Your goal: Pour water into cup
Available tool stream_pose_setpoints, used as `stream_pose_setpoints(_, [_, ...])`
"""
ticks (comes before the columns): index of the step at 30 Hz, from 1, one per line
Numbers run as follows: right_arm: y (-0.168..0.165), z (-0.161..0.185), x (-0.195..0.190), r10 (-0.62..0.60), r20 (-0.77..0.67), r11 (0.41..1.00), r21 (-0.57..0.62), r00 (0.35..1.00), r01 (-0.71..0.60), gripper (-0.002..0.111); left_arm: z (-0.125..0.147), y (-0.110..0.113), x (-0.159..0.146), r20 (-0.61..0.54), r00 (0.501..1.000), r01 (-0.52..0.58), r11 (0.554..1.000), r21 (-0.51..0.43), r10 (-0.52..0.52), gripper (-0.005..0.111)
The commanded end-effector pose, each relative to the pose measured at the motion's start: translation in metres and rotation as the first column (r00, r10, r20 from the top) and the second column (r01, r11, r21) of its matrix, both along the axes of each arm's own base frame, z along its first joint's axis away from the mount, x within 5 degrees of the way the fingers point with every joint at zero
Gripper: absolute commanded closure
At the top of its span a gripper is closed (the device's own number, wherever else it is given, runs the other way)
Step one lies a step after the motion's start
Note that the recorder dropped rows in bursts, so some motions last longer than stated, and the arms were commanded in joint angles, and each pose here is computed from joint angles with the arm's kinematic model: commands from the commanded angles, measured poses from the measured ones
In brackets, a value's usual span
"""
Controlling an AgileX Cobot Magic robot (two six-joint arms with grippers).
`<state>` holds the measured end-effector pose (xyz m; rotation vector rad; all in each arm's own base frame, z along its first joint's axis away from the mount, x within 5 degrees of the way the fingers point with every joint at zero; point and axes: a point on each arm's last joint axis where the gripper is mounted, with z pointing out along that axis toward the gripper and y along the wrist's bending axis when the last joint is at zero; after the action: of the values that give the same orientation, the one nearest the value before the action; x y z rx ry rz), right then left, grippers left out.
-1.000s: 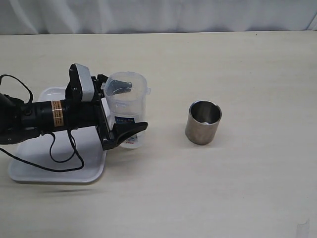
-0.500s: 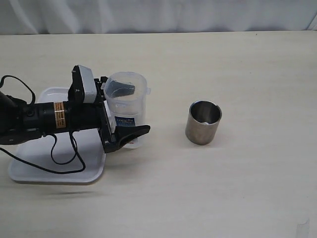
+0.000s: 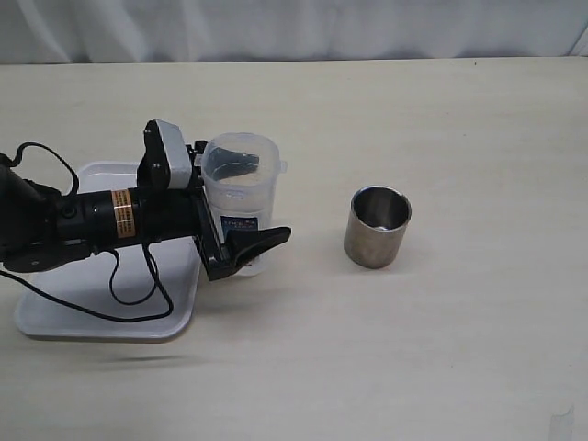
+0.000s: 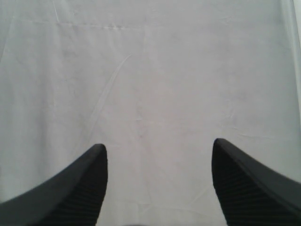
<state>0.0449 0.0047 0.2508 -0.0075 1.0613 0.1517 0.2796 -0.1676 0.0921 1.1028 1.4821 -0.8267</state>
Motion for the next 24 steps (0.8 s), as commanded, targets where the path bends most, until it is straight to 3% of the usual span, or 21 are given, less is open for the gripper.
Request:
stream_pose_setpoints(1, [0.0001, -0.0017, 0.0002, -0.001, -0.009, 1.0, -0.002, 1.0, 0.001, 0.047, 0.0016, -0.0013, 0.002, -0.004, 1.0, -0.014, 1.0, -0.017, 0.014, 0.006])
stream_pose_setpoints(6, [0.0001, -0.0017, 0.0002, -0.001, -0.009, 1.0, -0.002, 1.0, 0.001, 0.047, 0.0016, -0.0012, 0.0022, -0.004, 1.0, -0.016, 1.0, -0.017, 0.016, 0.039])
stream_pose_setpoints(14, [0.0001, -0.0018, 0.0002, 0.002, -0.01, 1.0, 0.004, 1.0, -0.002, 0.047, 0.0016, -0.0012, 0.0022, -0.004, 1.0, -0.016, 1.0, -0.017, 0.016, 0.107])
stream_pose_setpoints(20, [0.0004, 0.0002, -0.001, 0.007, 0.015, 1.0, 0.005, 1.0, -0.007, 0.047, 0.0022, -0.0003, 0.0047, -0.014, 0.999, -0.049, 0.998, -0.028, 0.049, 0.107])
stream_pose_setpoints(24, [0.0068, 0.0029, 0.0046, 0.022, 0.031, 0.994, -0.104, 0.999, -0.018, 0.045, 0.0023, 0.0007, 0.0058, -0.028, 0.998, -0.062, 0.997, -0.034, 0.061, 0.107])
